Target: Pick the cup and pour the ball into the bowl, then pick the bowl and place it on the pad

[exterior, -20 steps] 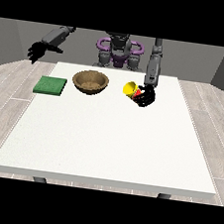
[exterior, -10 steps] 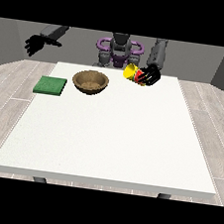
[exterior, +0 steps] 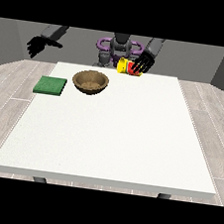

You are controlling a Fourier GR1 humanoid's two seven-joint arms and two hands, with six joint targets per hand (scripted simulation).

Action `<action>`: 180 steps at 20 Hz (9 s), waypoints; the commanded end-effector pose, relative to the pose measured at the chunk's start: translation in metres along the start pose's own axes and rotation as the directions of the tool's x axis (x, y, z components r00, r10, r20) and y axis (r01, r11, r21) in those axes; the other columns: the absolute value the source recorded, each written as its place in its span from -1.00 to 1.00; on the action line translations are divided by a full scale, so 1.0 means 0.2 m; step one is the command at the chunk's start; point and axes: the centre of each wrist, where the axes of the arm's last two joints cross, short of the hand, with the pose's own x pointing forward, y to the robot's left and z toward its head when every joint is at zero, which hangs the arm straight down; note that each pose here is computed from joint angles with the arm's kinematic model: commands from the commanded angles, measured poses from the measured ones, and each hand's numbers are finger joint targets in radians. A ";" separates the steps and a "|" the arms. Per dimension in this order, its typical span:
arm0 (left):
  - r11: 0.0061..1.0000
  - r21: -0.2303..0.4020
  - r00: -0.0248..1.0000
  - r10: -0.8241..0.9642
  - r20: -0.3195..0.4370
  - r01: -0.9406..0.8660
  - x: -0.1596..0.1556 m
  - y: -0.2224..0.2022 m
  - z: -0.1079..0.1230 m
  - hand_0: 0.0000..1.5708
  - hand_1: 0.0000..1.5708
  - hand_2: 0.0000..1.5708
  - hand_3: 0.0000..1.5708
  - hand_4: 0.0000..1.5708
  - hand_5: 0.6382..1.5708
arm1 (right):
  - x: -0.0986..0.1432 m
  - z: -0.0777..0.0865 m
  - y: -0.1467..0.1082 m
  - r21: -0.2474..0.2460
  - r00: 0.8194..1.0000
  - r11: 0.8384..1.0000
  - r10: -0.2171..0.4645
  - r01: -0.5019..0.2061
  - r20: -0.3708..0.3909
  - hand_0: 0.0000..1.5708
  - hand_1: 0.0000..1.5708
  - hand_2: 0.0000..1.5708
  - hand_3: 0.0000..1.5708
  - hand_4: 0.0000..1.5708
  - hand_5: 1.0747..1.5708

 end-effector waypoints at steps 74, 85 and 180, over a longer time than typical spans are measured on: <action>0.781 0.137 0.790 0.613 0.022 -0.610 -0.05 0.31 -0.04 -1.00 -1.00 -1.00 -1.00 -1.00 0.91 | -0.02 -0.33 0.57 0.115 0.992 0.986 -0.110 0.117 -0.060 -1.00 -1.00 -1.00 -1.00 -0.58 0.95; 0.780 0.096 0.775 0.626 -0.092 -0.618 -0.09 0.24 -0.04 -1.00 -1.00 -1.00 -1.00 -1.00 0.93 | -0.17 -0.23 0.69 0.164 0.978 0.977 -0.105 0.135 -0.179 -1.00 -1.00 -1.00 -1.00 -0.88 0.88; 0.755 0.165 0.766 0.586 0.263 -0.634 0.12 0.74 0.05 -1.00 -1.00 -1.00 -1.00 -1.00 0.99 | 0.55 -0.39 -0.32 -0.155 0.987 0.988 -0.029 0.004 -0.159 1.00 1.00 1.00 0.32 -0.07 1.00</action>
